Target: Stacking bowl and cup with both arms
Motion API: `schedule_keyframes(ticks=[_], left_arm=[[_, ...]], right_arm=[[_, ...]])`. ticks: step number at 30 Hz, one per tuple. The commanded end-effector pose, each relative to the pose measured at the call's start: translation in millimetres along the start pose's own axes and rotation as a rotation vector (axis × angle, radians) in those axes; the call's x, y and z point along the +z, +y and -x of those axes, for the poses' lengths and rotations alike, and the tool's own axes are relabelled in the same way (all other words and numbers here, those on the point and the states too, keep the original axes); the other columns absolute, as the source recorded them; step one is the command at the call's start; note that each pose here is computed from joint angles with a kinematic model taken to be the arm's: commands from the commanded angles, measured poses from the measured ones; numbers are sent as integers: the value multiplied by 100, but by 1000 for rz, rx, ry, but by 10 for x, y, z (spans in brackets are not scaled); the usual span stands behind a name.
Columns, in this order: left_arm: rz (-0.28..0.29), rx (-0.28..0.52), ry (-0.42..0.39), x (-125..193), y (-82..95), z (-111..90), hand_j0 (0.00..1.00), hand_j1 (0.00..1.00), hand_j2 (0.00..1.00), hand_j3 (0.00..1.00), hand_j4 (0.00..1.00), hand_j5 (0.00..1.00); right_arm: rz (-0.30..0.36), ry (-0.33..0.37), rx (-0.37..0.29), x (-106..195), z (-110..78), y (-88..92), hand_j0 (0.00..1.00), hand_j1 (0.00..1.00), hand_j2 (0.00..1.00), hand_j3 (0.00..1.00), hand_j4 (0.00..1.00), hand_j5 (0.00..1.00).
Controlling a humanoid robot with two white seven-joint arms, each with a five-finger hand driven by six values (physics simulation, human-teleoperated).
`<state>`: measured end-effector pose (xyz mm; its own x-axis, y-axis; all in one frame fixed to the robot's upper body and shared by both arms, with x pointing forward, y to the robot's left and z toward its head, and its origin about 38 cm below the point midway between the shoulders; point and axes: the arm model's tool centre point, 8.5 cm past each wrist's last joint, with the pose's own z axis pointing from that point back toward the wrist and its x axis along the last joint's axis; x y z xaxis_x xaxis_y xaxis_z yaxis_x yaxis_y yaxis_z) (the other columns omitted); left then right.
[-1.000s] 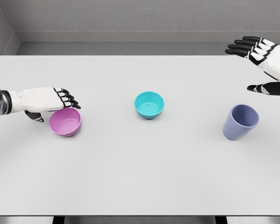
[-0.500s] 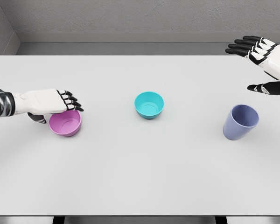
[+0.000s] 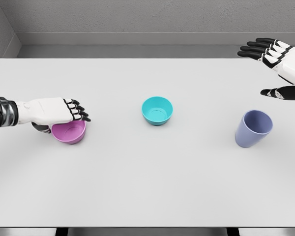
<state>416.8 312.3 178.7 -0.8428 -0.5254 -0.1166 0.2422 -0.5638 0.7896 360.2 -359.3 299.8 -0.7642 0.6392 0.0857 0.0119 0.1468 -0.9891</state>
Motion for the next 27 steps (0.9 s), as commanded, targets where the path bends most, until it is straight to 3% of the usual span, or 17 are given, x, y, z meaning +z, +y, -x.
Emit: schedule_keyframes(ticks=[1,27], left_arm=[[1,1,2,15,1,4,100,100,100,100,100,100],[-5,-6,-20,12,3,-87,100,100,100,100,100,100]], right_arm=[[4,-1,-4,0,-2,-9,100,100,100,100,100,100],[4,-1,-4,0,-2,-9,100,100,100,100,100,100]])
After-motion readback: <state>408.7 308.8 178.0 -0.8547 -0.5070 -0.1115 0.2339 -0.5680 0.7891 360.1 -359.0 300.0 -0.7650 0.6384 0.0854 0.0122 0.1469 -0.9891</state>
